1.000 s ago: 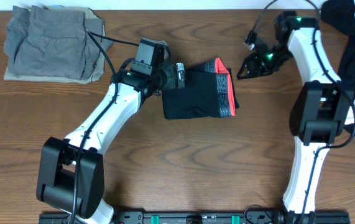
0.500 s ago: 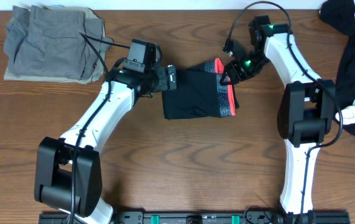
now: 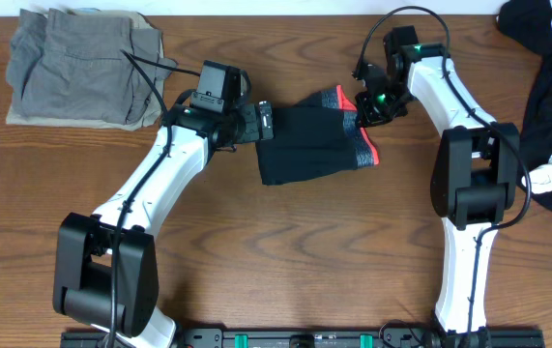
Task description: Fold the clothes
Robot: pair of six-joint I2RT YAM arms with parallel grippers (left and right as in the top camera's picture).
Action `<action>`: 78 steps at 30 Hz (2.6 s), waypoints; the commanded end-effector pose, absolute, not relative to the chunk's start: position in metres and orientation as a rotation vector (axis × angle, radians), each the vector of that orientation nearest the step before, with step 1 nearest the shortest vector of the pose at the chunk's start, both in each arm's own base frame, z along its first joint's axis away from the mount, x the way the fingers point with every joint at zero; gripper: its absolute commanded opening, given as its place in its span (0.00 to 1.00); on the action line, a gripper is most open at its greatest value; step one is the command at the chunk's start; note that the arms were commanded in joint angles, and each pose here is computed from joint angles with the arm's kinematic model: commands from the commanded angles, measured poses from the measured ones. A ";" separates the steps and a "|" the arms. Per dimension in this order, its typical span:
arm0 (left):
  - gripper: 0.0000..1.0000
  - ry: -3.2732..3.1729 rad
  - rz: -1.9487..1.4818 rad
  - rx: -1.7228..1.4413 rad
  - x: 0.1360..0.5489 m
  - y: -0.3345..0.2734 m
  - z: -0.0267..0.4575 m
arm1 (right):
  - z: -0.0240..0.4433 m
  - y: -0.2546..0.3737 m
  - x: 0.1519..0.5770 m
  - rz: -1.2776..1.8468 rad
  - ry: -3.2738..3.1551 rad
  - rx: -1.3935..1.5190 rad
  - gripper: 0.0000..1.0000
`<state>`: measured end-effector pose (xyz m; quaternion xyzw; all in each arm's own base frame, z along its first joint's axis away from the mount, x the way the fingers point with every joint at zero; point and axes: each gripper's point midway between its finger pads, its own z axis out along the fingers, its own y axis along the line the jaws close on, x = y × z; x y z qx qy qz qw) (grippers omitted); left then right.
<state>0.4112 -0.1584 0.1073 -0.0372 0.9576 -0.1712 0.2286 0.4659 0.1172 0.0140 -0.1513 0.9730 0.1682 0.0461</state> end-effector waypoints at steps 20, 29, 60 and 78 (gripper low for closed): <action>0.98 2.596 -0.521 0.219 0.399 -0.195 0.124 | 0.123 0.070 0.502 0.337 2.730 -0.242 0.71; 0.49 2.605 -0.552 0.382 0.376 -0.239 0.116 | 0.133 0.052 0.504 0.476 2.695 -0.167 0.22; 0.10 2.660 0.220 0.239 0.440 -0.116 0.011 | 0.133 0.050 0.508 0.453 2.680 -0.185 0.27; 0.69 2.297 -0.041 0.631 0.450 -0.176 0.137 | 0.132 0.048 0.508 0.434 2.686 -0.180 0.43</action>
